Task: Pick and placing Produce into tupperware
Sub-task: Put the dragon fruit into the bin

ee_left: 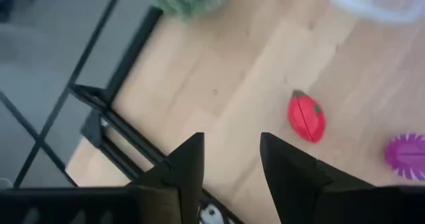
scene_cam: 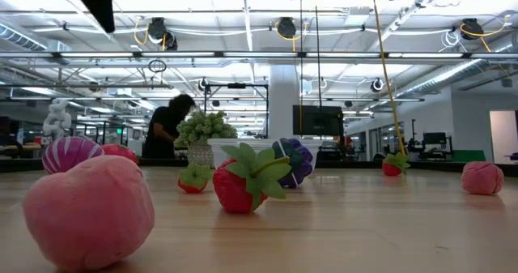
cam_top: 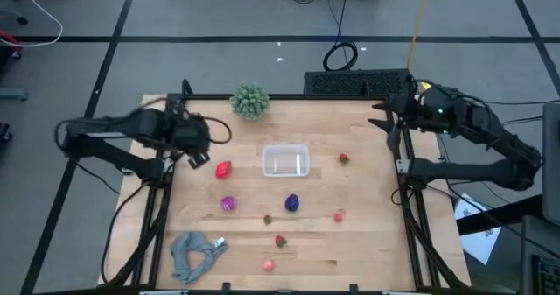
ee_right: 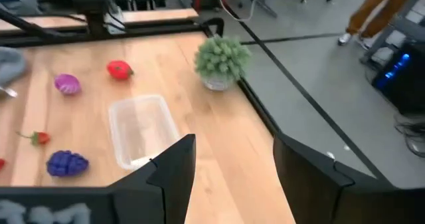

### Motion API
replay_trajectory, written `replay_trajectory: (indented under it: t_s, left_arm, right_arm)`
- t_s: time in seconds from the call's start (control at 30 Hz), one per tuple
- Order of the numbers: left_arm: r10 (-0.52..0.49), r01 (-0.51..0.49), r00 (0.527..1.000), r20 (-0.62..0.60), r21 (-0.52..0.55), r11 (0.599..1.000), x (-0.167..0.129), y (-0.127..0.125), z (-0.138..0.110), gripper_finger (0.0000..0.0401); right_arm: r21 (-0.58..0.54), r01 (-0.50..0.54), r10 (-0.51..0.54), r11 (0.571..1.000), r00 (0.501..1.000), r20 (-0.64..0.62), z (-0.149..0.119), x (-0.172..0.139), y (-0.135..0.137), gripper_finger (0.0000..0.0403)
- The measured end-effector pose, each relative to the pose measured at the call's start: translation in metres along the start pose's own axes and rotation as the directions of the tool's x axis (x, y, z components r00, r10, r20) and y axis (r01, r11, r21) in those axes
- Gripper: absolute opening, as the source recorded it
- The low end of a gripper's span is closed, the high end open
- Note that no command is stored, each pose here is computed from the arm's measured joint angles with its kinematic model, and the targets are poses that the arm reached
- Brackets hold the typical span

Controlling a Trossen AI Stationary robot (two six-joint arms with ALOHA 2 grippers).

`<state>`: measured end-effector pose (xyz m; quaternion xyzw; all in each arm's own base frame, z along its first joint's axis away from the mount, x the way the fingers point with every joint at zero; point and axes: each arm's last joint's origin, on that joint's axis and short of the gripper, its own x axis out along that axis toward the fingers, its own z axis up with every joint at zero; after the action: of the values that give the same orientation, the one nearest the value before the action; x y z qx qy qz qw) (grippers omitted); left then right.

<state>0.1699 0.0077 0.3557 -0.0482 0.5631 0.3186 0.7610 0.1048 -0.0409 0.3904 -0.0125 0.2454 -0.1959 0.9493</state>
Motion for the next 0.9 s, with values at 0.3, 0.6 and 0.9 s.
replay_trajectory:
  t_s: [0.3, 0.6, 0.9]
  left_arm:
    - [-0.091, 0.093, 0.993, -0.079, 0.018, 0.996, 0.039, -0.036, 0.014, 0.0152]
    - [-0.036, -0.001, 0.985, -0.168, -0.219, 0.976, 0.071, -0.045, -0.001, 0.0165]
    - [-0.135, 0.063, 0.979, -0.150, -0.406, 0.912, 0.101, -0.060, -0.009, 0.0259]
  right_arm:
    - [-0.006, -0.004, 0.004, 1.000, 0.999, -0.035, -0.002, 0.010, 0.001, 0.0193]
    - [0.000, -0.004, 0.004, 1.000, 0.999, -0.044, -0.003, 0.011, 0.001, 0.0193]
    - [-0.002, -0.004, 0.004, 1.000, 0.999, -0.044, -0.004, 0.012, 0.001, 0.0193]
